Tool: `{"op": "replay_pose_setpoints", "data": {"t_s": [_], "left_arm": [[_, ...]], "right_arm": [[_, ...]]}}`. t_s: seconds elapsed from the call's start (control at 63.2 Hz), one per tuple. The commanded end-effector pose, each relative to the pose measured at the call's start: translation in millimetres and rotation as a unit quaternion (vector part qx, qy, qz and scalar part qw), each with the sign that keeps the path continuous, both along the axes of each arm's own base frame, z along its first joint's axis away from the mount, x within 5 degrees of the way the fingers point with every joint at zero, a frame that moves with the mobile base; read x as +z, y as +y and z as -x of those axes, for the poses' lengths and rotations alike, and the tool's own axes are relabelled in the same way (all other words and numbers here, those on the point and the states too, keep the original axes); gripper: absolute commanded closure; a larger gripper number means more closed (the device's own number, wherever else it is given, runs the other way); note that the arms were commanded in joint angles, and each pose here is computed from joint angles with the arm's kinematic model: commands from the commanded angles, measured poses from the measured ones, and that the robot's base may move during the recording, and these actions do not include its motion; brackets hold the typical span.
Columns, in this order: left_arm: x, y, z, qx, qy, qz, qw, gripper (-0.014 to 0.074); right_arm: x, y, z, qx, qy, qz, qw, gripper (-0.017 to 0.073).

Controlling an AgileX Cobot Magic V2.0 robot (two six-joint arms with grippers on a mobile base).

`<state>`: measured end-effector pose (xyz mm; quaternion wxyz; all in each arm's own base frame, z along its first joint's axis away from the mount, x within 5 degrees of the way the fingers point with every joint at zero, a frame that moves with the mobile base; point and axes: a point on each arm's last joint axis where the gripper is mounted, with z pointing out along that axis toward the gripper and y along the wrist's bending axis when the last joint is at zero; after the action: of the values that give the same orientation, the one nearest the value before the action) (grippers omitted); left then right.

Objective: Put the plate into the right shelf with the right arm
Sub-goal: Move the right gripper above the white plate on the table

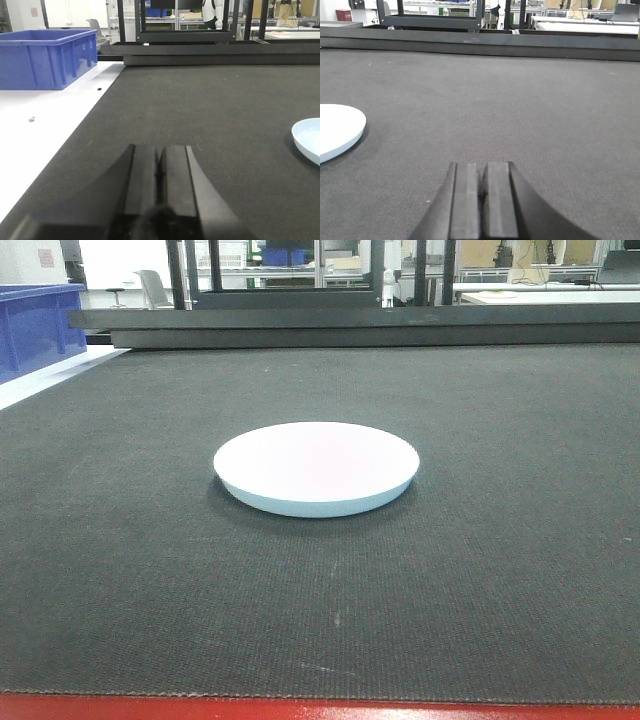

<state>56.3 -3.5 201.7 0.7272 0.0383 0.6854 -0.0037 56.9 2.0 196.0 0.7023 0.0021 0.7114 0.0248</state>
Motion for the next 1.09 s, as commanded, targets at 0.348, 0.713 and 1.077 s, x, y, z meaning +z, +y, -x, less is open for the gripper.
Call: {"op": "replay_pose_setpoints", "data": {"t_s": [0.348, 0.713, 1.077], "left_arm": [[6, 1.8, 1, 0.009, -0.045, 0.006, 0.999, 0.0640], [6, 1.8, 1, 0.009, -0.045, 0.006, 0.999, 0.0640], [6, 1.8, 1, 0.009, -0.045, 0.006, 0.999, 0.0640]], "right_arm": [[12, 0, 2, -0.002, -0.054, 0.003, 0.999, 0.0504], [12, 0, 2, -0.002, -0.058, 0.003, 0.998, 0.0504], [59, 0, 11, -0.001, -0.093, 0.003, 0.996, 0.0504]]}}
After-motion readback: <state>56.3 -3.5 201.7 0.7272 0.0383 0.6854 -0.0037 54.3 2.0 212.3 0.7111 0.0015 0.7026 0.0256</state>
